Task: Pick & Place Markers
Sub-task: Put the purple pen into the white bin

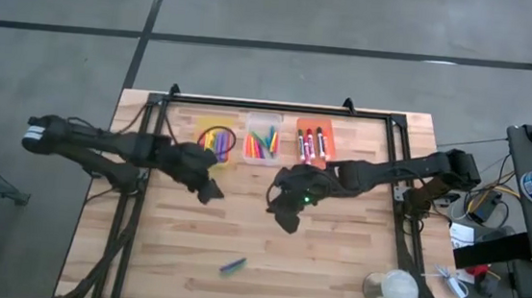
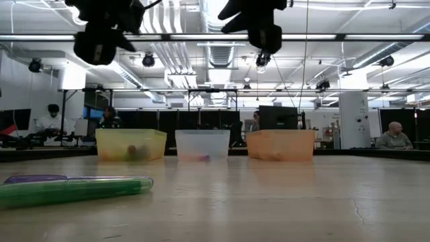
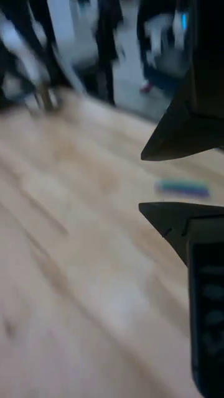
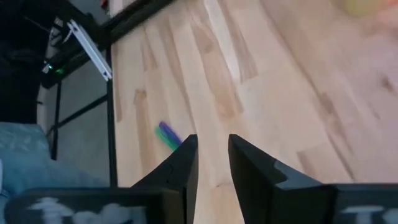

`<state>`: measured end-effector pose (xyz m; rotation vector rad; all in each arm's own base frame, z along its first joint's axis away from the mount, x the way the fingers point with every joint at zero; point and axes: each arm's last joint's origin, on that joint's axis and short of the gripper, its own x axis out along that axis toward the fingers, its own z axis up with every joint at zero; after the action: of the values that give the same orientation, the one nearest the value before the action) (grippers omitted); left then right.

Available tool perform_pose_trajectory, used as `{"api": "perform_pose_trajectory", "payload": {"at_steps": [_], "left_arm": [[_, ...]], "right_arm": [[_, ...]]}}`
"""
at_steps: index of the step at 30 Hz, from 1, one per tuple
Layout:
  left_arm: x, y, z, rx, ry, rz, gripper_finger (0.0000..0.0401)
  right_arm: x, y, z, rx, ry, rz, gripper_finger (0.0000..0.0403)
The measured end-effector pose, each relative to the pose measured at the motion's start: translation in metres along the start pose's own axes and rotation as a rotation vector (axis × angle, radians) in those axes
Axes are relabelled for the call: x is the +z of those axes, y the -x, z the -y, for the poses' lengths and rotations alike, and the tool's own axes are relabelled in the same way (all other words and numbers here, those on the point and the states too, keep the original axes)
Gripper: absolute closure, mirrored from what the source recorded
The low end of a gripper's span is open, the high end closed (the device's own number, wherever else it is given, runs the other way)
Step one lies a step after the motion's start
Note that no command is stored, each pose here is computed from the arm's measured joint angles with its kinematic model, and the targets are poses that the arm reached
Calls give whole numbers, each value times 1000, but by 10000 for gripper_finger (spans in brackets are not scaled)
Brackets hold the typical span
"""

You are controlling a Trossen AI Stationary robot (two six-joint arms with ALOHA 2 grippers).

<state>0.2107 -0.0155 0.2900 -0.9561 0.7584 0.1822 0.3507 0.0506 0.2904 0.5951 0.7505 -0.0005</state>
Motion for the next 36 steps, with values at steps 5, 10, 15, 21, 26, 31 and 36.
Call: {"api": "perform_pose_trajectory", "payload": {"at_steps": [5, 10, 15, 21, 26, 31, 36], "left_arm": [[-15, -33, 4, -155, 26, 0, 291], [-37, -62, 15, -211, -21, -74, 291], [-59, -93, 28, -170, -49, -158, 291], [-77, -133, 32, -60, -63, -226, 291], [-94, -160, 38, 72, -100, -331, 291], [-100, -171, 46, 193, -146, -352, 291], [-106, -180, 67, 167, -204, -343, 291]], "right_arm": [[-10, 0, -11, 24, -38, -28, 330], [-20, 2, -30, 64, -33, -48, 337], [-31, 1, -39, 54, 1, -61, 339], [-49, 2, -52, 56, 40, -129, 338], [-69, 6, -70, 96, 74, -186, 343], [-85, 14, -86, 124, 107, -215, 344], [-94, 15, -92, 114, 125, -218, 346]]}}
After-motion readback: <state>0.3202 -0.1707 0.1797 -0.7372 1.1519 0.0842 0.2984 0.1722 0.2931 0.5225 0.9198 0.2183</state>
